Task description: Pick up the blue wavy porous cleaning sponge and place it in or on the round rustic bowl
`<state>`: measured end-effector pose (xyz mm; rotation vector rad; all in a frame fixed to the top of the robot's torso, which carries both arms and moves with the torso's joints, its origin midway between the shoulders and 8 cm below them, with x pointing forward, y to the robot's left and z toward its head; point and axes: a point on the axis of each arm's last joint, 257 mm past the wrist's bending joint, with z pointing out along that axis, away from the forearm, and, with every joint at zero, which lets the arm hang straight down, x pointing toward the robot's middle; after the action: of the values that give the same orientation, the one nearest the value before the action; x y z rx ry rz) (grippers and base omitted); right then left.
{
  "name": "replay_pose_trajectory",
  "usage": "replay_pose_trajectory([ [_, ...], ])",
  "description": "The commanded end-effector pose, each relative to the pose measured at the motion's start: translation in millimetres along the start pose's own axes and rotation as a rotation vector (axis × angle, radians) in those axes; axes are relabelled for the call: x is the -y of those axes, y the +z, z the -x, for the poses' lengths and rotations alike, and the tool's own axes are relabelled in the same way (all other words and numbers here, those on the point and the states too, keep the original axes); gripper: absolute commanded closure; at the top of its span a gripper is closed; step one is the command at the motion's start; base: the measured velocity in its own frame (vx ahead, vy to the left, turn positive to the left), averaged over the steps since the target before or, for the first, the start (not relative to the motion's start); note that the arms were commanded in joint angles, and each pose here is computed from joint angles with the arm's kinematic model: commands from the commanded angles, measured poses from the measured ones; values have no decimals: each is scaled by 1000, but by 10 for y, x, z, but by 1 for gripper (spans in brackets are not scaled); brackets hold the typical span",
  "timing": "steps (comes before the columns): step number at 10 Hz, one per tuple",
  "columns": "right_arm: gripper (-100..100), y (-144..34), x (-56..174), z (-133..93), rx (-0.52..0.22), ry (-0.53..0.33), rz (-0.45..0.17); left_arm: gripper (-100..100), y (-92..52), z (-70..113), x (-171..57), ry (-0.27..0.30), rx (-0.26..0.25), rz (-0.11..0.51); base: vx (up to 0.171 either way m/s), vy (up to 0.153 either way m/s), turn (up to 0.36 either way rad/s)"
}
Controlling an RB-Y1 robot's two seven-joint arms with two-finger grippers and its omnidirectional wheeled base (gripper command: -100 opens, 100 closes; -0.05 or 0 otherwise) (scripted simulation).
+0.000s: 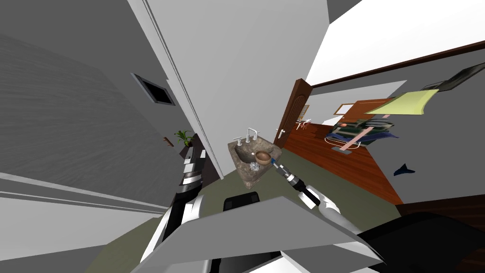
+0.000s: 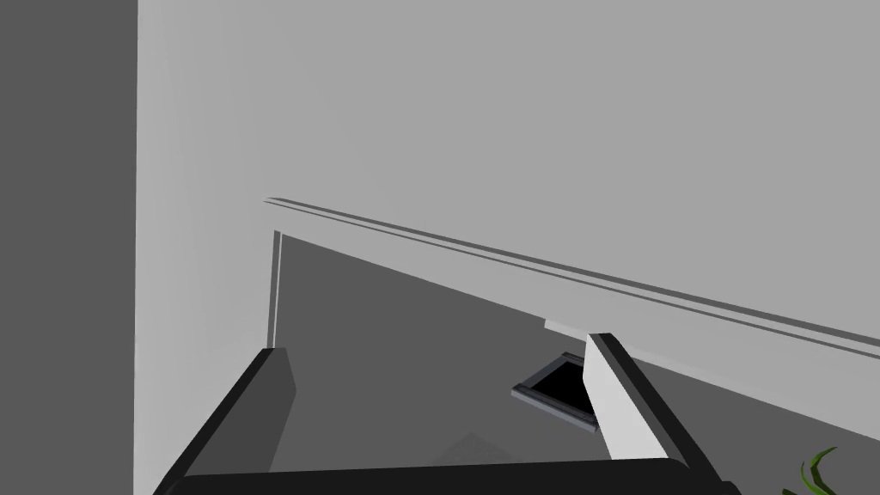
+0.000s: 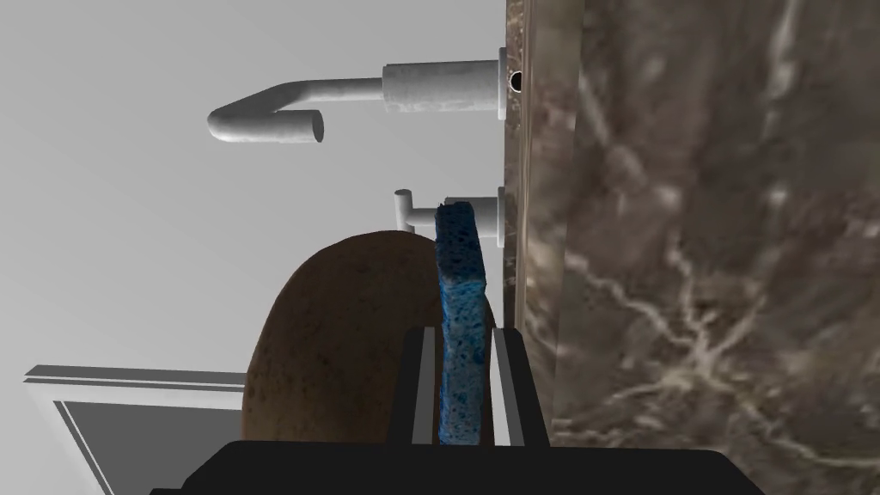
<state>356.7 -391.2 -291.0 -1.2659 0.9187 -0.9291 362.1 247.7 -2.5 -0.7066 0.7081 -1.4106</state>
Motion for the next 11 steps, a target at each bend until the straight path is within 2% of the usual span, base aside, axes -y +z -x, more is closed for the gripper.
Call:
replay_pose_trajectory([
  [1,100,0,0,0,0,0,0,0,0,0,0,0,0,0,0,0,0],
  [2,0,-1,0,-1,0,0,0,0,0,0,0,0,0,0,0,0,0],
  [3,100,68,2,72,13,4,-5,0,0,0,0,0,0,0,-6,-27,-110],
  [11,100,395,-97,489,90,13,-2,0,0,0,0,0,0,0,-7,-42,-107],
])
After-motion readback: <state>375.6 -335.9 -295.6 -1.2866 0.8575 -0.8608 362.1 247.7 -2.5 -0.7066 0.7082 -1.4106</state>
